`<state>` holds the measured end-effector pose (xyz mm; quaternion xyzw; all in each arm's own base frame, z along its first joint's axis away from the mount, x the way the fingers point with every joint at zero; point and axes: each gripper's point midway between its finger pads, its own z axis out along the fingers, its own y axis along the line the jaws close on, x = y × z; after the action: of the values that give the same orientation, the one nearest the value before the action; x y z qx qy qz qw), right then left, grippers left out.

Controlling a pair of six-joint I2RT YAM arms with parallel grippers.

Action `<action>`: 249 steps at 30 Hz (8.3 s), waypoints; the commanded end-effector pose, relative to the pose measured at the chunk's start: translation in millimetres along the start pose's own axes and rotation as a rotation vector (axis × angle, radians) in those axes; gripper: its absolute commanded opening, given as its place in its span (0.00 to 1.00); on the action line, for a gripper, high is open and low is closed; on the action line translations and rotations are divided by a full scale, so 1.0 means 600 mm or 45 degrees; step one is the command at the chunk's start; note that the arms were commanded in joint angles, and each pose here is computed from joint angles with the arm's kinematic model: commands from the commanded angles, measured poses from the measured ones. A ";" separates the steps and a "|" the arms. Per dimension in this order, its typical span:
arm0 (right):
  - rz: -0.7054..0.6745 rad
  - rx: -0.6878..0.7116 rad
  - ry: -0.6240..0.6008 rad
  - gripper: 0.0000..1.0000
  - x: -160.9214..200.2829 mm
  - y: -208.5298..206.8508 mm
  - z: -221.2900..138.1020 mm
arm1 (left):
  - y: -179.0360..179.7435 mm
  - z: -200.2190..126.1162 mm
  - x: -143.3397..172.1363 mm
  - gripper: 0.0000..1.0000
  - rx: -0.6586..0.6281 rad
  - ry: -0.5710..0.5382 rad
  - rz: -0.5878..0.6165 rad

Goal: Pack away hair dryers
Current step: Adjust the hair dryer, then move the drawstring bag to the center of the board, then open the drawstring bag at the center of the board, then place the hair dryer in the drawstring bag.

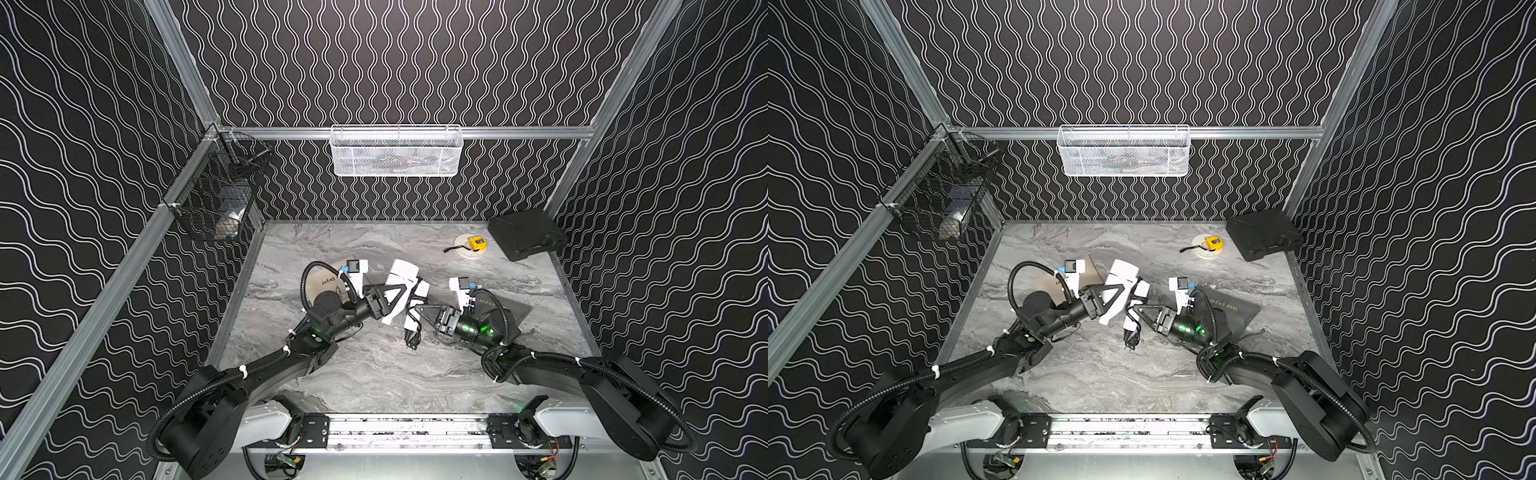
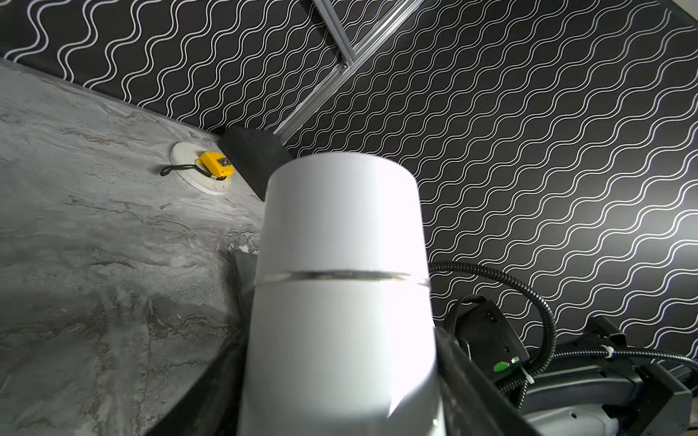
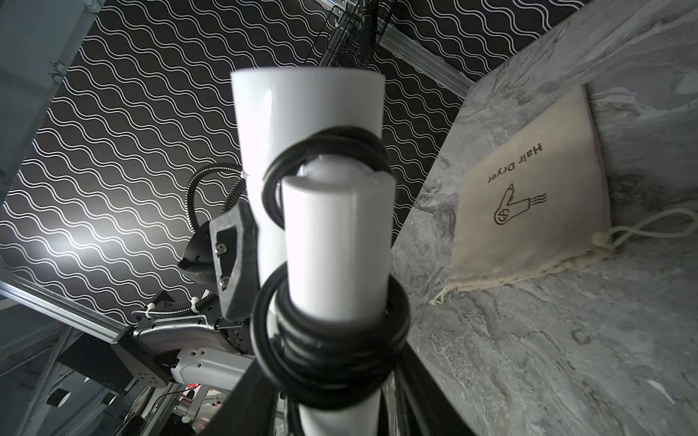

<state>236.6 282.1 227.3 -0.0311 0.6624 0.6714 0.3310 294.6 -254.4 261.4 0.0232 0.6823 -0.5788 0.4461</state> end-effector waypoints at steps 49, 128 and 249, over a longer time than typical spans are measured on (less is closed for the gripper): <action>0.253 0.285 -0.054 0.06 -0.005 -0.121 -0.067 | 0.224 -0.126 0.016 0.99 -1.144 0.257 0.283; 0.257 0.808 0.051 0.09 0.042 -0.195 -0.197 | 0.309 -0.070 0.214 0.54 -1.127 1.010 0.511; -0.044 0.948 0.421 0.05 0.129 -0.212 -0.118 | 0.089 0.092 0.196 0.00 -0.505 0.620 0.832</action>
<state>205.6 237.2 70.0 -0.0261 0.9034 0.3730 0.2097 283.0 -331.5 132.3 0.2936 0.8395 -0.2218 0.3999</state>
